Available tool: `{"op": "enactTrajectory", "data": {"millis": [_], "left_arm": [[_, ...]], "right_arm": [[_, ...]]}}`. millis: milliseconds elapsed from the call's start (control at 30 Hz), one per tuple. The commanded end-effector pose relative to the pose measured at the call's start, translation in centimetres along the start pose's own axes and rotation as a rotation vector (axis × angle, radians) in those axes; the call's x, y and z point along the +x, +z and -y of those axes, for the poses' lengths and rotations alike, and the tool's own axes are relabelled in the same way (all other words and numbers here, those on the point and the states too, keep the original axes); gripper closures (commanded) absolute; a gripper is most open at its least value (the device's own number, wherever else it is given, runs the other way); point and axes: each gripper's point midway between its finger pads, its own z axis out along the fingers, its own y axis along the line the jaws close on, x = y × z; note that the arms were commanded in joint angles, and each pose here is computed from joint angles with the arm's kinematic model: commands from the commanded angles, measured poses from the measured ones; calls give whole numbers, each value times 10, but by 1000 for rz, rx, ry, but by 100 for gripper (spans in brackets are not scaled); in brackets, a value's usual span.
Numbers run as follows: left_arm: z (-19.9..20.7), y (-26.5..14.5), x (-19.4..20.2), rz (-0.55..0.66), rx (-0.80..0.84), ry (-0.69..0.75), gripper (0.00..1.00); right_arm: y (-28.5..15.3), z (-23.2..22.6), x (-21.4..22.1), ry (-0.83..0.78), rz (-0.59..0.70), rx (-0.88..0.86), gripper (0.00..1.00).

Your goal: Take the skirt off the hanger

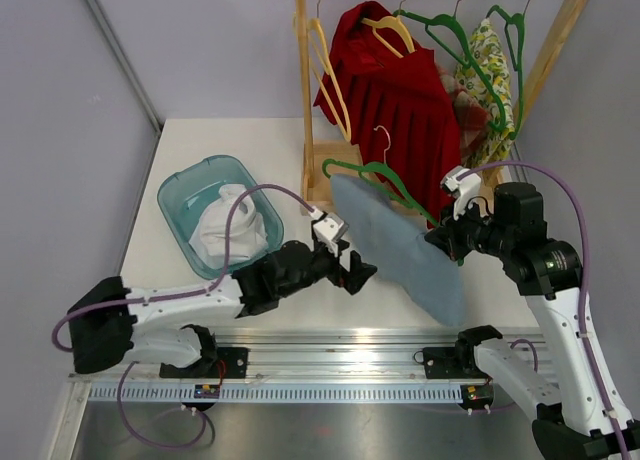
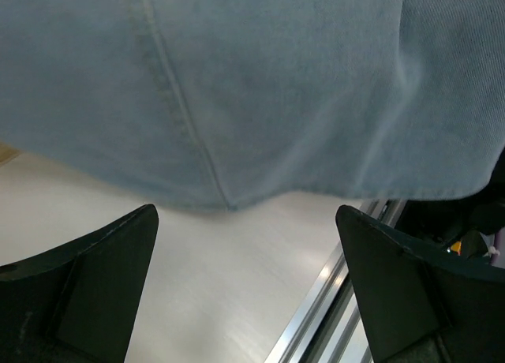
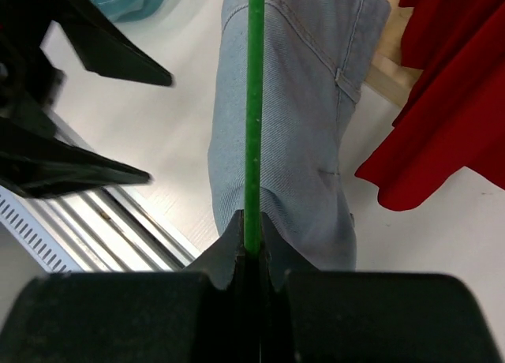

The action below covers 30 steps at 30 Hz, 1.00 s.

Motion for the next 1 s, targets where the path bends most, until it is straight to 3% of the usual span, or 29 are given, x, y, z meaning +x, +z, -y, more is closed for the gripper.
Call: {"op": "enactTrajectory", "data": {"millis": [0, 133, 267, 367, 400, 500, 667, 700, 800, 967], "left_arm": [[24, 32, -70, 267, -22, -95, 1], [26, 54, -63, 283, -67, -139, 3], [26, 66, -63, 308, -70, -152, 15], [27, 77, -64, 317, -70, -129, 41], [26, 79, -64, 321, -75, -123, 65], [27, 82, -67, 326, -77, -109, 100], [35, 59, -71, 296, -17, -61, 100], [42, 43, -88, 321, 13, -57, 100], [49, 20, -79, 215, 69, 6, 100], [55, -44, -112, 247, 125, 56, 100]], "right_arm": [[-1, -15, -38, -64, 156, -94, 100], [-1, -20, -38, -60, 160, -121, 100], [0, -23, -36, -54, 157, -142, 100], [-1, -24, -37, -50, 158, -151, 100], [-1, -24, -37, -50, 157, -149, 100], [-1, -21, -38, -47, 158, -131, 100], [2, 11, -34, -31, 141, 33, 100], [2, 23, -34, -31, 138, 94, 100], [6, 38, -32, -26, 125, 160, 100], [15, 52, -29, -17, 105, 197, 100]]}}
